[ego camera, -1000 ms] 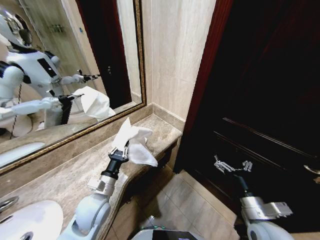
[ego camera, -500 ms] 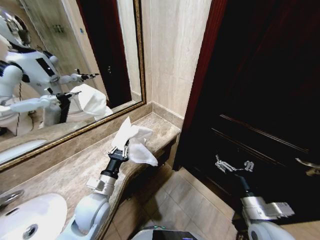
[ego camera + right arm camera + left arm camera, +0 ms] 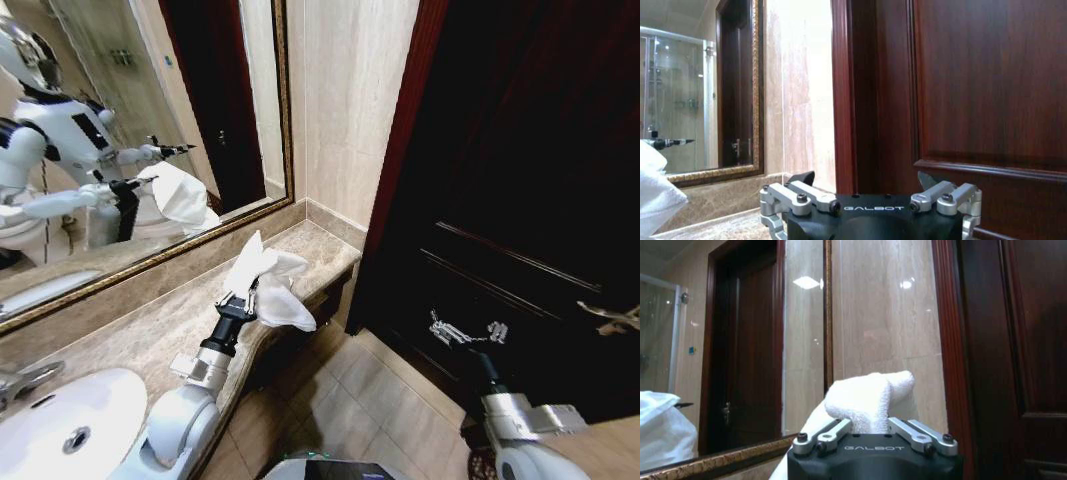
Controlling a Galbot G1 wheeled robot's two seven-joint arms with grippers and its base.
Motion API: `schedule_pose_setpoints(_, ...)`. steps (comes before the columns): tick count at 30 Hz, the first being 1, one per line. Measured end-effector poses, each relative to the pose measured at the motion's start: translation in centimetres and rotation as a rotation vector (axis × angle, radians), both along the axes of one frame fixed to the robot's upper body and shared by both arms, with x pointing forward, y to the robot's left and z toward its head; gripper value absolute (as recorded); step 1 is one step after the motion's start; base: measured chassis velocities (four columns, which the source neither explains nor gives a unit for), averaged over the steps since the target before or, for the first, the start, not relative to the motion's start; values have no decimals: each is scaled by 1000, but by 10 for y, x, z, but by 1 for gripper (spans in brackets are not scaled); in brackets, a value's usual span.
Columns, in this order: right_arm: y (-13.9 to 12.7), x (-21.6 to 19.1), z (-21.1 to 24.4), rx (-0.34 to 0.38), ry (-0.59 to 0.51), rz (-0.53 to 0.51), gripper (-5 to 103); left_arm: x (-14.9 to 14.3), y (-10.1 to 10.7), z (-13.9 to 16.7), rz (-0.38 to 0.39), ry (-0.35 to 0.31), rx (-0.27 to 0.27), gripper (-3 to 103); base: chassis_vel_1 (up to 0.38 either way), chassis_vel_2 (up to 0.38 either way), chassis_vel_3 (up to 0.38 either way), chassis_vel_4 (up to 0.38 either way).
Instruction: Discard the used towel into the hamper.
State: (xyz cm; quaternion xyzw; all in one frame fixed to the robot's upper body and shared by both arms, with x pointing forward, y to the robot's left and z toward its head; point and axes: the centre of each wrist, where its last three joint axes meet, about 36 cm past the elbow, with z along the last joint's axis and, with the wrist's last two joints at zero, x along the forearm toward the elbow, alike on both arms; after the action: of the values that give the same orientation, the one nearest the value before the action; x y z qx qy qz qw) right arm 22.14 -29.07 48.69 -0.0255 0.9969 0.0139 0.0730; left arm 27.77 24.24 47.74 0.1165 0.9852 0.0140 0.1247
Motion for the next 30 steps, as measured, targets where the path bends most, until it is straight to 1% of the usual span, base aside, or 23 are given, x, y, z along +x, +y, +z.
schedule_pose_setpoints(30, -1, 1, 2, -6, 4, 1, 100, 1, 2, -1, -5, 0, -4, 7, 76, -70, -71, 68)
